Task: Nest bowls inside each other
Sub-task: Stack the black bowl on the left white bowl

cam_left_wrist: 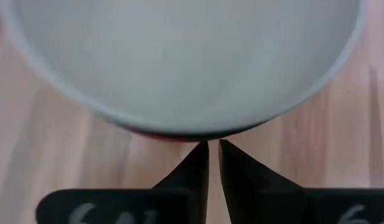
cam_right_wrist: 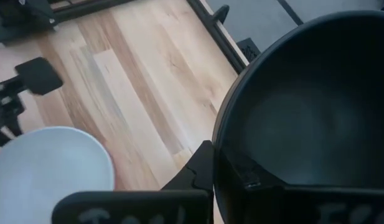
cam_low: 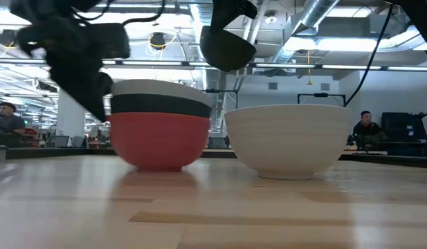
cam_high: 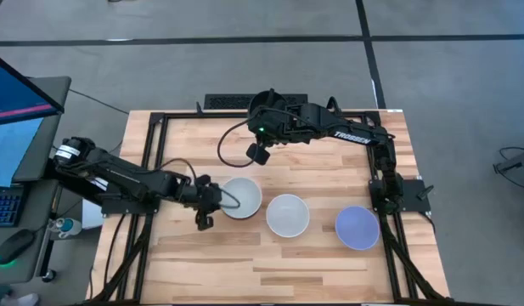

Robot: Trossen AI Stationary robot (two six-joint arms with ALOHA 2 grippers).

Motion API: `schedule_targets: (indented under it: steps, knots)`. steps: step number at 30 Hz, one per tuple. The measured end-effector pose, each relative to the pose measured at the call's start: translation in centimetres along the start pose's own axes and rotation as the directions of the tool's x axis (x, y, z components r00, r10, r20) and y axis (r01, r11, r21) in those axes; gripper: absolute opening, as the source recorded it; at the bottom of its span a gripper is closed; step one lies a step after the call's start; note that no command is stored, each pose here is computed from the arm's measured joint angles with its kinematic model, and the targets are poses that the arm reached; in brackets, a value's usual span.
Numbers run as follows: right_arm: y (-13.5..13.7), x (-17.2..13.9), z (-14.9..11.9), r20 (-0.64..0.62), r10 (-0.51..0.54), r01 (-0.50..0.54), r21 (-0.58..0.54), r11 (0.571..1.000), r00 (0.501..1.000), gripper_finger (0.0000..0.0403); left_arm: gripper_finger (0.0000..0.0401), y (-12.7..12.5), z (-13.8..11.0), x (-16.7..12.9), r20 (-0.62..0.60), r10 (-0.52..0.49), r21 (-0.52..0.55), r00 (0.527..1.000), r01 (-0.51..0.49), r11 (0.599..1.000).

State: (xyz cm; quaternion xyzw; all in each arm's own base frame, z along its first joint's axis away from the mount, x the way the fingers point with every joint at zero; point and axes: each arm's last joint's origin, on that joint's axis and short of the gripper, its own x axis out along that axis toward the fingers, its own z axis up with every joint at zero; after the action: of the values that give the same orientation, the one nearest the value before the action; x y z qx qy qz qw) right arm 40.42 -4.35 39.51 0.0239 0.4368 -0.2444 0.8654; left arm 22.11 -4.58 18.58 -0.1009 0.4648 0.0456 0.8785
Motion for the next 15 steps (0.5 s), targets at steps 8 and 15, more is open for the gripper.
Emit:
schedule_targets:
  steps: [8, 15]
  knots:
    - [0.4, -0.2, -0.6, -0.061, 0.045, -0.044, 0.014, 0.999, 0.997, 0.0025, 0.0030, 1.7, 1.6, 0.1, 0.096, -0.002, -0.006, 0.995, 0.002, 1.000]
    - [3.3, -0.9, -1.2, -0.075, 0.155, -0.155, 0.003, 0.988, 0.985, 0.0022, 0.0030, 2.4, 0.1, 0.1, -0.066, 0.061, -0.013, 0.996, -0.062, 0.998]
